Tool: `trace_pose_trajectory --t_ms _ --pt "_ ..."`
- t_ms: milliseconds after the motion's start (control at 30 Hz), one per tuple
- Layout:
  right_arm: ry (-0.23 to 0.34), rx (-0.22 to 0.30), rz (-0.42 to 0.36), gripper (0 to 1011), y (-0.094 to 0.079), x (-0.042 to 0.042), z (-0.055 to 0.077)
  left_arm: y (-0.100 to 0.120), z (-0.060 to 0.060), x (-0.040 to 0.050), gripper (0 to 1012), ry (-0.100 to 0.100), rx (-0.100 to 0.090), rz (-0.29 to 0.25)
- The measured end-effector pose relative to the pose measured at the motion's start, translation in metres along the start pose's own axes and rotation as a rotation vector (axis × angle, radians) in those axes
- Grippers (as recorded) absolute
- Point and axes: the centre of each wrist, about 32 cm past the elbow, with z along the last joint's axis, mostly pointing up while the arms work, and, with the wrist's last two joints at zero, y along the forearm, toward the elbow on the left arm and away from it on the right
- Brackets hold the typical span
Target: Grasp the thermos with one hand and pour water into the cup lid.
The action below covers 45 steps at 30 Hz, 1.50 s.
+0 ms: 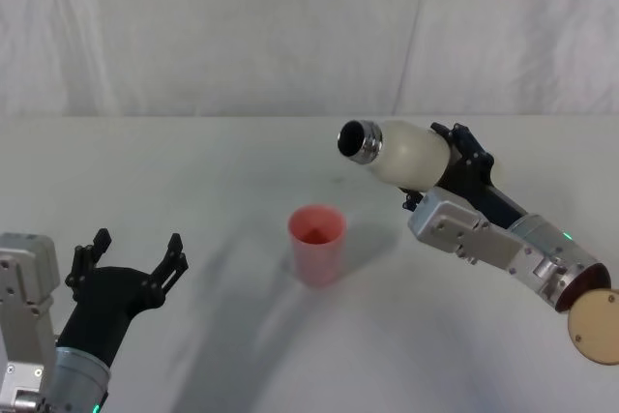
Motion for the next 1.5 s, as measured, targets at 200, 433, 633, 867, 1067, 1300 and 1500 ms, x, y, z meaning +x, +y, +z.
trace_pose_trajectory --t_ms 200,433,633,867,1067,1300,1500 --pt "-0.019 -0.003 0.013 950 0.005 -0.0046 -0.005 0.000 0.000 0.0000 1001 0.000 0.000 0.000" --pt "-0.046 -0.001 0.033 950 0.015 -0.0093 -0.012 0.000 0.000 0.0000 1001 0.000 0.000 0.000" --pt "-0.095 -0.001 0.059 950 0.022 -0.0108 -0.016 0.000 0.000 0.0000 1001 0.000 0.000 0.000" --pt "-0.144 -0.011 0.074 950 0.024 -0.0102 -0.021 0.000 0.000 0.0000 1001 0.000 0.000 0.000" --pt "-0.180 -0.022 0.081 950 0.024 -0.0108 -0.023 0.000 0.000 0.0000 1001 0.000 0.000 0.000" --pt "-0.215 -0.032 0.079 950 0.024 -0.0112 -0.023 0.000 0.000 0.0000 1001 0.000 0.000 0.000" --pt "-0.251 -0.032 0.076 950 0.024 -0.0101 -0.020 0.000 0.000 0.0000 1001 0.000 0.000 0.000"
